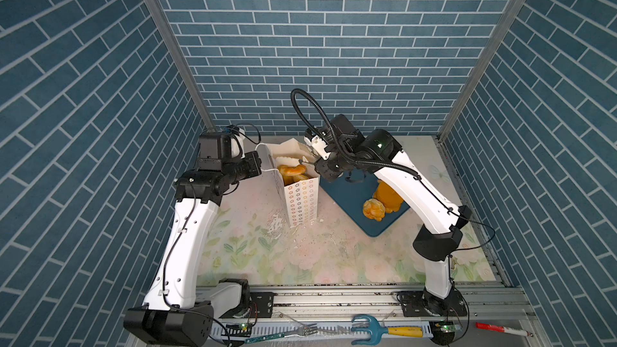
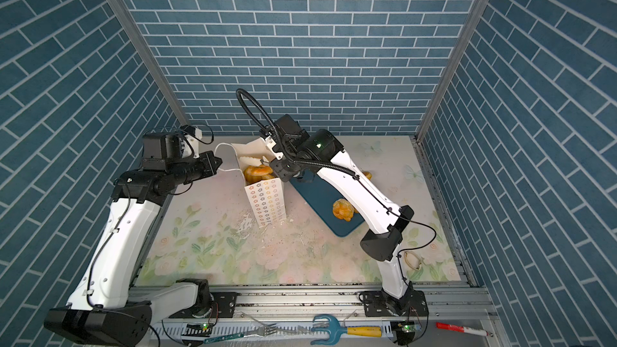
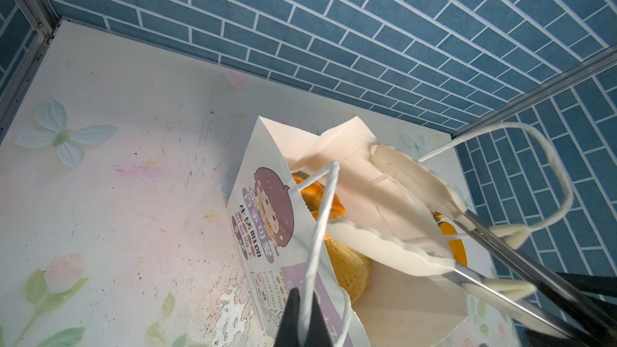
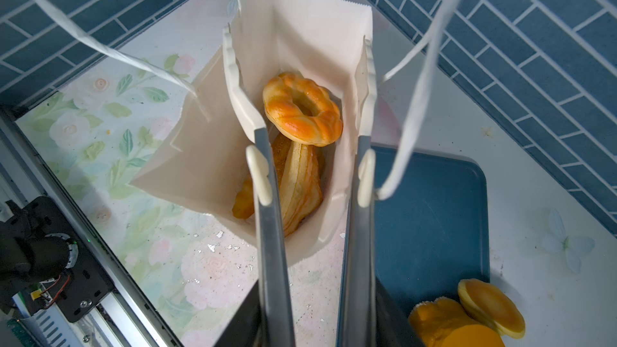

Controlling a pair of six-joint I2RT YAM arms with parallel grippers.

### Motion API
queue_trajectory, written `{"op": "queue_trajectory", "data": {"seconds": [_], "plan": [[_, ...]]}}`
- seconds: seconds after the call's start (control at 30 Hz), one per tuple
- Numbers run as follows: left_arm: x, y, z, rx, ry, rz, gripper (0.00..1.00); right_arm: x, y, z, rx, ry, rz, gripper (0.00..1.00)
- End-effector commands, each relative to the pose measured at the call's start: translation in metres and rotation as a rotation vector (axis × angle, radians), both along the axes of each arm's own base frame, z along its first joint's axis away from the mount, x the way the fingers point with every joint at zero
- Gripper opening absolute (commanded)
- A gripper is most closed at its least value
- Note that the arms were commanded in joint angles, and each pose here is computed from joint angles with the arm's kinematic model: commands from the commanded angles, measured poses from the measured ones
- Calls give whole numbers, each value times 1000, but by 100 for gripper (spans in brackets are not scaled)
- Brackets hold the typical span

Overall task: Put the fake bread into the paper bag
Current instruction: 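Withdraw the open tongs from the bag back over the tray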

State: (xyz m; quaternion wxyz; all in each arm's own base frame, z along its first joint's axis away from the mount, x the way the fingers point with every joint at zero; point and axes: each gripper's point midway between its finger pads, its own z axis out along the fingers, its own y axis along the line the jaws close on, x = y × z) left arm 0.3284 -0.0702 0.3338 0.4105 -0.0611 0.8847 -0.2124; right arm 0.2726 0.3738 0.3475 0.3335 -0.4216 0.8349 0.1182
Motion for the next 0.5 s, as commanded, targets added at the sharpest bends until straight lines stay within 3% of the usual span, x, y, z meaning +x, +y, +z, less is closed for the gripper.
{"op": "queue_trajectory", "data": {"seconds": [0.0, 0.47], "plan": [[0, -1, -2, -8, 3, -8, 0, -14, -23, 46, 94, -54, -29, 45], [1, 0, 2, -7, -9, -6, 0, -23, -74, 96, 160, -187, -109, 43]]}}
